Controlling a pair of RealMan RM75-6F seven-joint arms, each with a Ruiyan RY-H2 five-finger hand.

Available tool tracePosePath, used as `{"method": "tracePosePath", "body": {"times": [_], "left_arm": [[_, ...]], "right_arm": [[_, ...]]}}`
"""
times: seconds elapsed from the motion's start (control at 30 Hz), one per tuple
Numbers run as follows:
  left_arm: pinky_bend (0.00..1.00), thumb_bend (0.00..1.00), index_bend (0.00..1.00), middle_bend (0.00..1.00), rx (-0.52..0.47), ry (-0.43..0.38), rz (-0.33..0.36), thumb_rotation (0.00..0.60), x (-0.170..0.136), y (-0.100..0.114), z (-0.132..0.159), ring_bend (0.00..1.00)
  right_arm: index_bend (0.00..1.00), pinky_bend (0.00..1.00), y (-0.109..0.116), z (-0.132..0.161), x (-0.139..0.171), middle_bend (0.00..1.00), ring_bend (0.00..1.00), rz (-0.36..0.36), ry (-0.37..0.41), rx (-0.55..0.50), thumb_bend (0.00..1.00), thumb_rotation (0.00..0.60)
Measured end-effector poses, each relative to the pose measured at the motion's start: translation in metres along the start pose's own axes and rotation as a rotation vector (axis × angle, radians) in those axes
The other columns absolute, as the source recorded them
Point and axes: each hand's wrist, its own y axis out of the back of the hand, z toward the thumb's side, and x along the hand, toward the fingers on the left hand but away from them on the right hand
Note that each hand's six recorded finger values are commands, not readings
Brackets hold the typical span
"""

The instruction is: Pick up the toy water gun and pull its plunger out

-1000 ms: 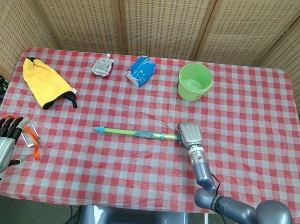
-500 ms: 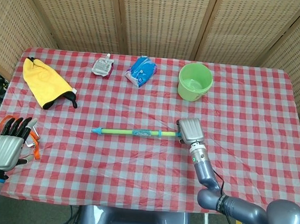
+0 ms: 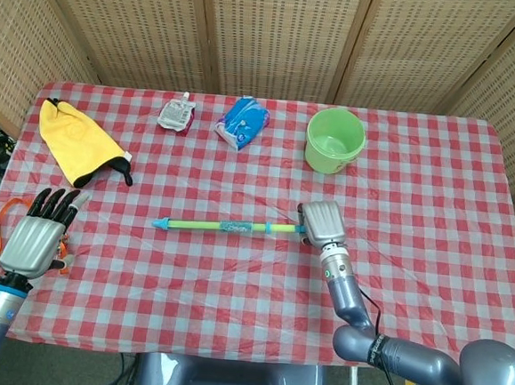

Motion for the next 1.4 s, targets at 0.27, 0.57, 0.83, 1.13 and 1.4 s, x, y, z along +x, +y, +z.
{"method": "tracePosePath", "body": {"times": [0.27, 0.57, 0.83, 1.13, 1.4], "left_arm": [[0.0, 0.04, 0.0, 0.0, 0.008, -0.026, 0.0, 0.6, 0.009, 0.008, 0.01, 0.0], [0.0, 0.05, 0.0, 0.0, 0.0, -0.044, -0.004, 0.6, 0.026, 0.018, 0.019, 0.0], [0.0, 0.18, 0.13, 0.0, -0.024, -0.066, -0.004, 0.6, 0.044, 0.024, 0.035, 0.0], [0.0, 0.23, 0.23, 0.0, -0.092, -0.088, 0.025, 0.6, 0.081, 0.026, 0.077, 0.0], [0.0, 0.23, 0.25, 0.0, -0.101, -0.08, 0.085, 0.6, 0.105, 0.021, 0.13, 0.0]], "right_arm": [[0.77, 0.74, 0.003, 0.001, -0.001, 1.0, 0.97, -0.005, -0.003, -0.004, 0.53, 0.6], [0.78, 0.74, 0.017, 0.009, 0.0, 1.0, 0.98, -0.029, -0.002, -0.05, 0.54, 0.6], [0.78, 0.74, 0.033, 0.017, 0.003, 1.0, 0.98, -0.047, 0.006, -0.107, 0.54, 0.6], [0.79, 0.74, 0.036, 0.018, 0.005, 1.0, 0.98, -0.04, -0.009, -0.111, 0.54, 0.6], [0.79, 0.74, 0.039, 0.023, 0.004, 1.0, 0.98, -0.057, -0.047, -0.149, 0.54, 0.6]]}}
